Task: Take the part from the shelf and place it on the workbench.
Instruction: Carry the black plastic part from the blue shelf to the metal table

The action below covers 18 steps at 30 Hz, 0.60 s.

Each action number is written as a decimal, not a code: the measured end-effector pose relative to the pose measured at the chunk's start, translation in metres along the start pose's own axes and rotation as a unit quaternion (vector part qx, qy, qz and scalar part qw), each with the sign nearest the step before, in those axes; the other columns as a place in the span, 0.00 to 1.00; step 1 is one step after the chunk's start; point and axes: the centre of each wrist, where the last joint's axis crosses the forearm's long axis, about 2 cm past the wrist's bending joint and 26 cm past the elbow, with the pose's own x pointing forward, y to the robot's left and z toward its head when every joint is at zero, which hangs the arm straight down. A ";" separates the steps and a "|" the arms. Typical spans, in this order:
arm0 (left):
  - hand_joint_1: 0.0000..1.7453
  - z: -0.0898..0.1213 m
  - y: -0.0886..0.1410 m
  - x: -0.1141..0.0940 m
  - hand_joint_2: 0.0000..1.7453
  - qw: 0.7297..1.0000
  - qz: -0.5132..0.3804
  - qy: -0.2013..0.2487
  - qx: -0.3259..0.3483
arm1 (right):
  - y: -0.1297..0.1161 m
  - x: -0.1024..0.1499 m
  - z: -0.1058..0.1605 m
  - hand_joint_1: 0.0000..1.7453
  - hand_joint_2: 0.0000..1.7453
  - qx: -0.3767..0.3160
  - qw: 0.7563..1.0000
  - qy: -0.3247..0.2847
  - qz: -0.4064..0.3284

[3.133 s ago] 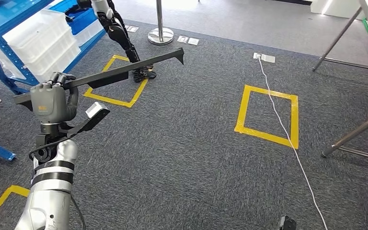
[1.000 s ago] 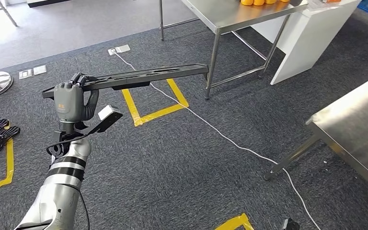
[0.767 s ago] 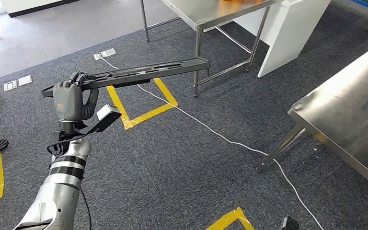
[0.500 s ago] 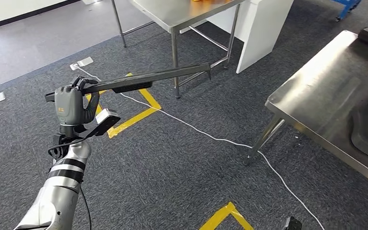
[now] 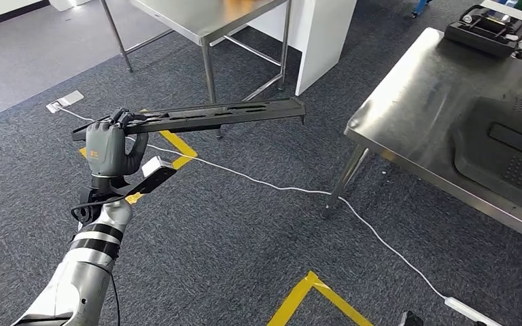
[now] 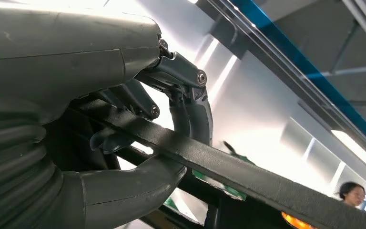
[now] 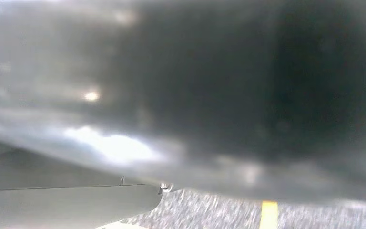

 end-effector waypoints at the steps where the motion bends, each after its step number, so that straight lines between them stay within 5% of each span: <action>1: 1.00 0.000 0.000 0.000 1.00 1.000 -0.001 0.001 0.000 | 0.000 0.001 0.000 0.00 0.00 0.000 1.000 -0.001 0.000; 18: 1.00 0.001 -0.001 -0.001 1.00 1.000 -0.004 -0.004 -0.008 | -0.004 -0.002 0.001 0.00 0.00 -0.004 1.000 0.000 -0.001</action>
